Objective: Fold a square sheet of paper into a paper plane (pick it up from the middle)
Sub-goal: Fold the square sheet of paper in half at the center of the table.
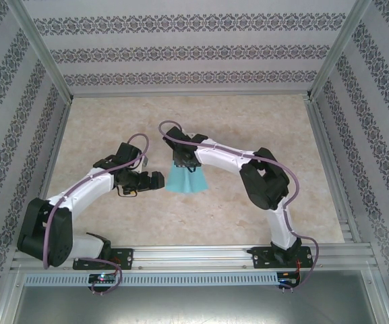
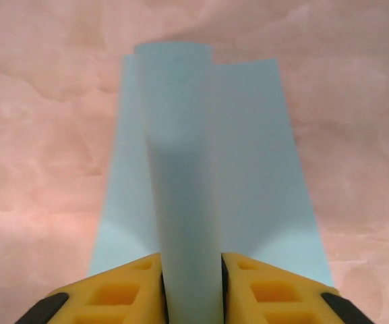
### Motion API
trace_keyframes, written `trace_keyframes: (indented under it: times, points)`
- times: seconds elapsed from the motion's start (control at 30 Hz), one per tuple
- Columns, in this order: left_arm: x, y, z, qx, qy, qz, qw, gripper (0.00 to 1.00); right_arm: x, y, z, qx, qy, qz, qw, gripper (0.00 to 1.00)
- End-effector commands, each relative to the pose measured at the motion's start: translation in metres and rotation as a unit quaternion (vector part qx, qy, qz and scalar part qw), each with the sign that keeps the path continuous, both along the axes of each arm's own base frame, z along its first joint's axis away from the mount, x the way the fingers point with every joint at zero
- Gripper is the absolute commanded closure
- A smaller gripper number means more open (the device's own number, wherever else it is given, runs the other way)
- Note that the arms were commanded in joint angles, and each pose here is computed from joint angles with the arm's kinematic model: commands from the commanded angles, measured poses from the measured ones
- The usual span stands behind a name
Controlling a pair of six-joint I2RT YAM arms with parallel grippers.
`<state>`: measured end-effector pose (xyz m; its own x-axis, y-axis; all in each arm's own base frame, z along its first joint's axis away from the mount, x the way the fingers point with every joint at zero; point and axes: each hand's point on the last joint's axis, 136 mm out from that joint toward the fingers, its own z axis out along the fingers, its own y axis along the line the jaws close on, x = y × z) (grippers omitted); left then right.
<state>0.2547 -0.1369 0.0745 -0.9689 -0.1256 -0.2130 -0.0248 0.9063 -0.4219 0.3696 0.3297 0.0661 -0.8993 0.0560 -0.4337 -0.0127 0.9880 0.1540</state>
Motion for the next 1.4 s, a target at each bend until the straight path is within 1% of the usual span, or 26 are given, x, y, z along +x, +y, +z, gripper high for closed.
trace_keyframes:
  times: [0.0,0.1,0.2,0.33,0.43,0.57,0.63,0.7,0.77,0.87,1.0,1.13,1.37]
  points:
    - [-0.003,0.002,0.018,-0.005,-0.005,0.009,1.0,0.0,0.002,0.016,0.036,0.051,-0.038,0.018,0.998,0.75]
    - [-0.002,0.007,0.032,-0.013,-0.016,0.019,1.0,0.0,0.002,0.028,0.063,0.097,-0.057,0.036,0.993,0.75]
    - [0.0,0.01,0.051,-0.029,-0.032,0.03,0.999,0.0,-0.002,0.038,0.087,0.159,-0.066,0.056,0.983,0.76]
    - [0.003,0.007,0.078,-0.065,-0.052,0.034,0.996,0.0,-0.008,0.045,0.108,0.267,-0.063,0.069,0.959,0.76]
    - [0.007,0.0,0.091,-0.098,-0.057,0.033,0.993,0.0,-0.015,0.04,0.106,0.306,-0.047,0.072,0.948,0.75]
    - [0.015,-0.01,0.093,-0.133,-0.057,0.035,0.989,0.0,-0.021,0.024,0.081,0.344,-0.022,0.054,0.937,0.75]
    - [0.02,-0.016,0.089,-0.151,-0.049,0.034,0.987,0.0,-0.025,0.017,0.068,0.352,-0.01,0.052,0.935,0.75]
    - [0.025,-0.024,0.085,-0.172,-0.04,0.032,0.984,0.03,-0.029,0.011,0.057,0.355,0.003,0.051,0.934,0.75]
    - [0.03,-0.029,0.082,-0.179,-0.034,0.03,0.983,0.04,-0.031,0.003,0.047,0.359,0.01,0.043,0.932,0.75]
    - [0.036,-0.033,0.077,-0.178,-0.03,0.029,0.983,0.06,-0.034,-0.009,0.031,0.367,0.023,0.034,0.929,0.74]
    - [0.044,-0.046,0.062,-0.173,-0.016,0.018,0.985,0.07,-0.038,-0.022,0.014,0.347,0.042,0.034,0.936,0.73]
    - [0.05,-0.062,0.045,-0.166,-0.003,0.008,0.986,0.13,-0.039,-0.031,-0.002,0.343,0.054,0.029,0.937,0.72]
    - [0.055,-0.081,0.019,-0.129,0.009,-0.009,0.992,0.21,-0.043,-0.041,-0.023,0.33,0.07,0.032,0.941,0.72]
